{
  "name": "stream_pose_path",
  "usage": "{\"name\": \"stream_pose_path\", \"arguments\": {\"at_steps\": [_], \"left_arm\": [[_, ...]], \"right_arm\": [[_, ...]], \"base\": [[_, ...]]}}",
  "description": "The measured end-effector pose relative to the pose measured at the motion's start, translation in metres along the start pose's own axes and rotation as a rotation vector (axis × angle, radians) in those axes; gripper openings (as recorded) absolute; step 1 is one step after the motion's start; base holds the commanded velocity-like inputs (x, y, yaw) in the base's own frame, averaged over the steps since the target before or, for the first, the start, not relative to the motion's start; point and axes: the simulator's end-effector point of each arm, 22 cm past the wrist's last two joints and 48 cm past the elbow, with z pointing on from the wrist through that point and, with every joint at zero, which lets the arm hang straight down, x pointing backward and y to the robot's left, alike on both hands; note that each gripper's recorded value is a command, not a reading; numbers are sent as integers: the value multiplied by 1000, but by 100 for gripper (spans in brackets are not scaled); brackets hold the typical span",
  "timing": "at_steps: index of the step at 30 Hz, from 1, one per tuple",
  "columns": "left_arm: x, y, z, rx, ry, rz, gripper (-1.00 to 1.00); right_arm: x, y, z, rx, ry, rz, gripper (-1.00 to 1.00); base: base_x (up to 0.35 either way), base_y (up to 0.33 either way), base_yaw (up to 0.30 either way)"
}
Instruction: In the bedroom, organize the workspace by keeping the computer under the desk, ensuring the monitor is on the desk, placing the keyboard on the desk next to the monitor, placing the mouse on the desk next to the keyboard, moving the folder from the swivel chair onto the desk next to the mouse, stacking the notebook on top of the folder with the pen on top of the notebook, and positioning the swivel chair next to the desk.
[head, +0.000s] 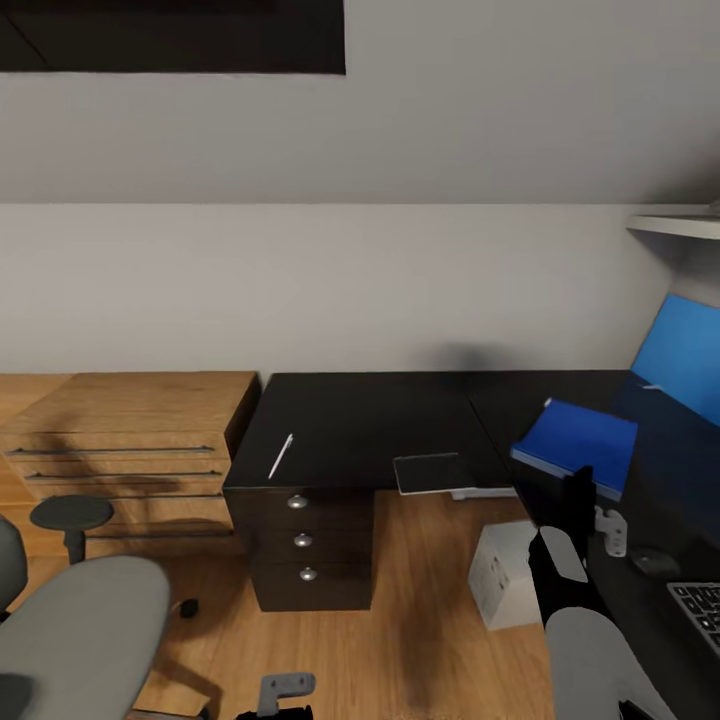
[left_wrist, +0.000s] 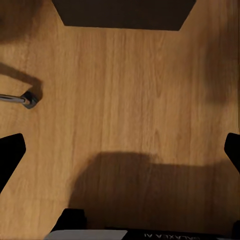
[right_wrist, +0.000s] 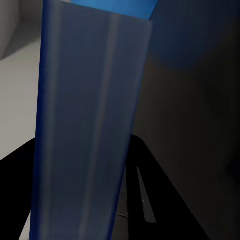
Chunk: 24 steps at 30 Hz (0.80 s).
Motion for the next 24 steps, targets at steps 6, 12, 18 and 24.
{"name": "stream_pose_path", "arguments": {"at_steps": [6, 12, 18, 24], "left_arm": [[2, -1, 1, 1, 6, 2, 100], [5, -1, 2, 2, 12, 3, 100], [6, -1, 2, 2, 13, 2, 100], [10, -2, 2, 3, 19, 12, 100]], "right_arm": [[2, -4, 0, 5, 3, -4, -100], [3, -7, 0, 9, 4, -8, -100], [4, -9, 0, 10, 10, -11, -100], [5, -12, 0, 18, 17, -15, -100]], "base": [[0, 0, -128], [0, 0, -160], [137, -16, -39], [214, -86, -3]]}}
